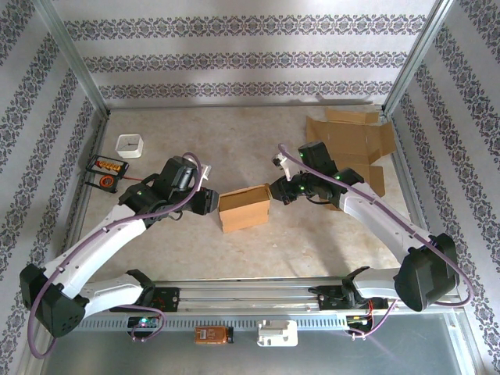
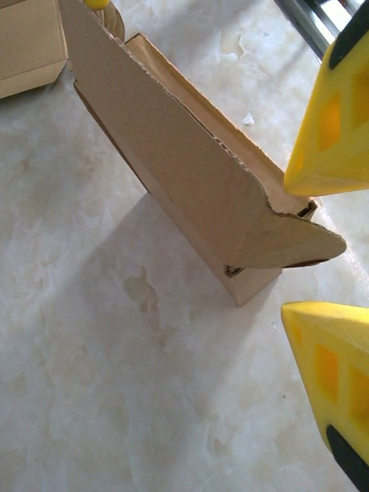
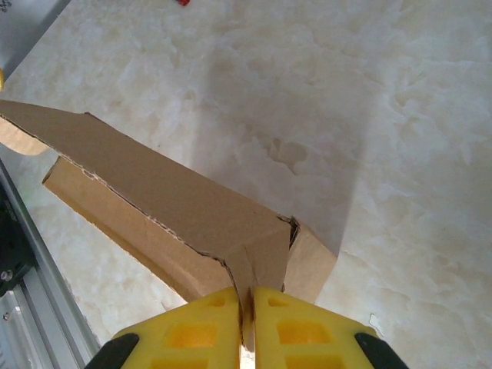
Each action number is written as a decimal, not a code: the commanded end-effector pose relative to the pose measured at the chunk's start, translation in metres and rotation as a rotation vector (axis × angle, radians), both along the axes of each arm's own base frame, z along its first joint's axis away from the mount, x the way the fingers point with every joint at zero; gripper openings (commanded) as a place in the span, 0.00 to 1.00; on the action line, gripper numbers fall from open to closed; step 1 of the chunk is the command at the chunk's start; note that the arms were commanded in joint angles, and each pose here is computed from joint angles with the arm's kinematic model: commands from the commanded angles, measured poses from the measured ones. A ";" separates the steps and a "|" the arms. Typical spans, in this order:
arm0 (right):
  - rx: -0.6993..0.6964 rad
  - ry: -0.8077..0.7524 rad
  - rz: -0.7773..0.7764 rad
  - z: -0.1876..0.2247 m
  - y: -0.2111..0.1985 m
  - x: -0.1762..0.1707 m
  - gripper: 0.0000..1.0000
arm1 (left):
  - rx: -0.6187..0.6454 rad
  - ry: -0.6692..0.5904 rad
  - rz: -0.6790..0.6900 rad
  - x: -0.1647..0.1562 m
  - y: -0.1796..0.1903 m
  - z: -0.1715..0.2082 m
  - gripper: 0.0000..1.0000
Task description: Fold the paper box
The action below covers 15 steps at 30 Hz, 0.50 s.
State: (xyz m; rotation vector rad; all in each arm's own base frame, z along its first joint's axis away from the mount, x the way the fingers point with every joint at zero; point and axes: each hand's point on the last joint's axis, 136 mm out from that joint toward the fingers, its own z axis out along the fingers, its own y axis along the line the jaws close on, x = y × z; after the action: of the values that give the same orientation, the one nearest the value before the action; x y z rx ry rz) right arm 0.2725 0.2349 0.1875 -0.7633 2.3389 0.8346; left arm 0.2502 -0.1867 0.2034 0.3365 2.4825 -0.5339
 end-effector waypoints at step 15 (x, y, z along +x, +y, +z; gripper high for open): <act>-0.030 0.011 -0.205 0.010 -0.004 0.012 0.14 | -0.048 0.130 0.159 0.003 -0.003 -0.012 0.12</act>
State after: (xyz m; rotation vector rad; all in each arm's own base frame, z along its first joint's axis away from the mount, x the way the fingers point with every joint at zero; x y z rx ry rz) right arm 0.2769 0.2364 0.1846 -0.6458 2.3899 0.7575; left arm 0.2557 -0.1910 0.1889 0.2165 2.5599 -0.5527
